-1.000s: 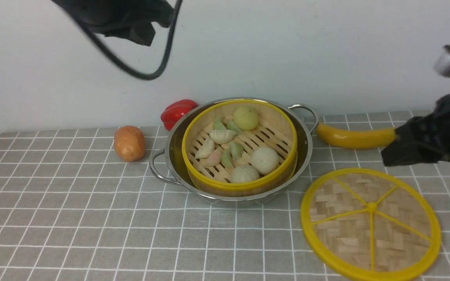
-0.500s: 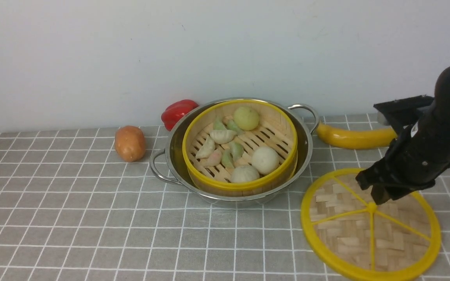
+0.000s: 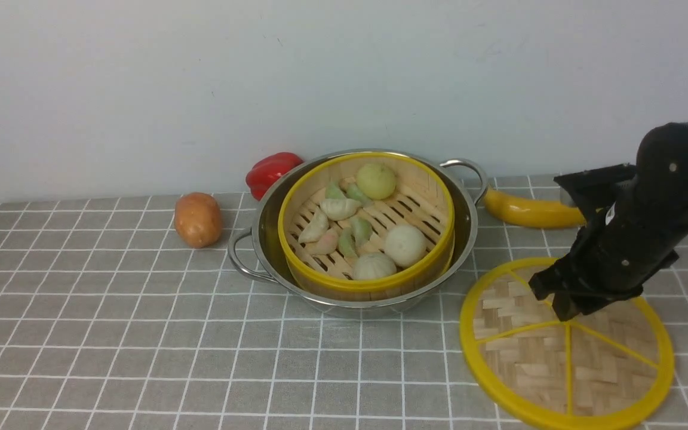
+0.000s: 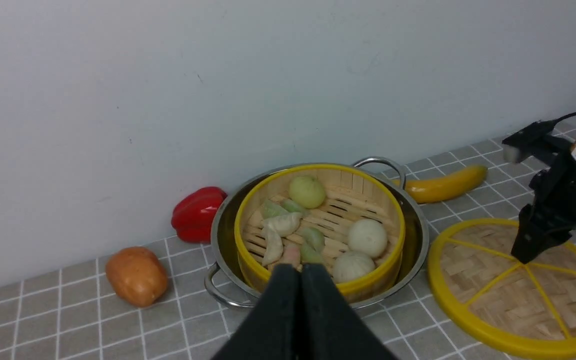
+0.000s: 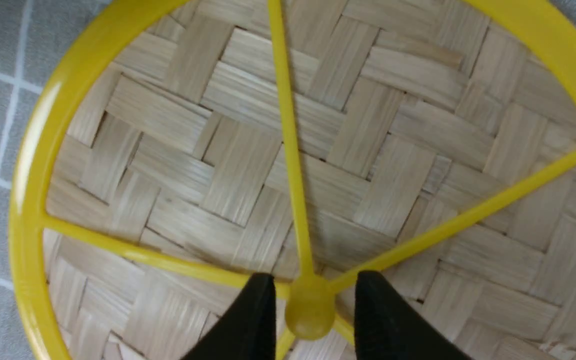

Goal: Place the steamer in the pot on the grey tablecloth, and put the lid on the steamer.
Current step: 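Move the gripper down to the bamboo steamer lid and grasp its center knob, then place the bamboo steamer lid onto the steamer basket in the pot with the right gripper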

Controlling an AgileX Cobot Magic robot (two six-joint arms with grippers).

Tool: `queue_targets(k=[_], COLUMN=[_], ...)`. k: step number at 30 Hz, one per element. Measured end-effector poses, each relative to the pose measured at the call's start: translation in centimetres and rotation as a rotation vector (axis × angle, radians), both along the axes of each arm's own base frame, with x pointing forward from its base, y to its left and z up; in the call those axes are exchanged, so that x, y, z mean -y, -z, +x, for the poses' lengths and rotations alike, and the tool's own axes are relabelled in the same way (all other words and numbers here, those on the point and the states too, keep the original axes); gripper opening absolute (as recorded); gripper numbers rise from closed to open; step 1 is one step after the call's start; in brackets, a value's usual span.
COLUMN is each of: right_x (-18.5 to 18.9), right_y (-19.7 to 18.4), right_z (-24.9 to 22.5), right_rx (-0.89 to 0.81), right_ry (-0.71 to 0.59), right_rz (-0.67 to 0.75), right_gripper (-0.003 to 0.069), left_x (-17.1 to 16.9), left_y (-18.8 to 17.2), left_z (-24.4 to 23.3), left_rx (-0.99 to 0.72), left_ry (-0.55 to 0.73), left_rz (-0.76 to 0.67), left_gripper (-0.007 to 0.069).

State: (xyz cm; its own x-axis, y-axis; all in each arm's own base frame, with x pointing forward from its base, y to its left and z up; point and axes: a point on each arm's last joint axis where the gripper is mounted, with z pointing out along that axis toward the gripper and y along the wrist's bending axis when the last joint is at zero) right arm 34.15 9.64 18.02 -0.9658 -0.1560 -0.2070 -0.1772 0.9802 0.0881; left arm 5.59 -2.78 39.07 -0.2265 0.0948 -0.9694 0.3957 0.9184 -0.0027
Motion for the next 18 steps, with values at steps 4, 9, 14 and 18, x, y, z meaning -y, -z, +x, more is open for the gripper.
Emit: queue_targets(k=[4,9,14,18], right_x=[-0.1,0.1,-0.2,-2.2], right_y=[0.9,-0.2,-5.2,-10.7], right_z=[0.1,-0.2,0.3,2.1], right_rx=[-0.033,-0.120,-0.098,0.081], right_ry=[-0.002,-0.025,-0.029,-0.059], right_rz=[-0.006,-0.038,-0.030,0.015], right_gripper=[0.0179,0.0144,0.0144,0.0144], left_x=[0.0,0.0,0.0,0.0], left_y=[-0.1,-0.2,-0.2,-0.2], left_z=[0.0,0.0,0.0,0.0], left_rx=[0.009,0.017,0.017,0.018], left_ry=[0.001,0.001,0.001,0.001], left_rz=[-0.010,-0.016,-0.016,-0.017], left_gripper=[-0.0022,-0.0022,-0.0022,-0.0022])
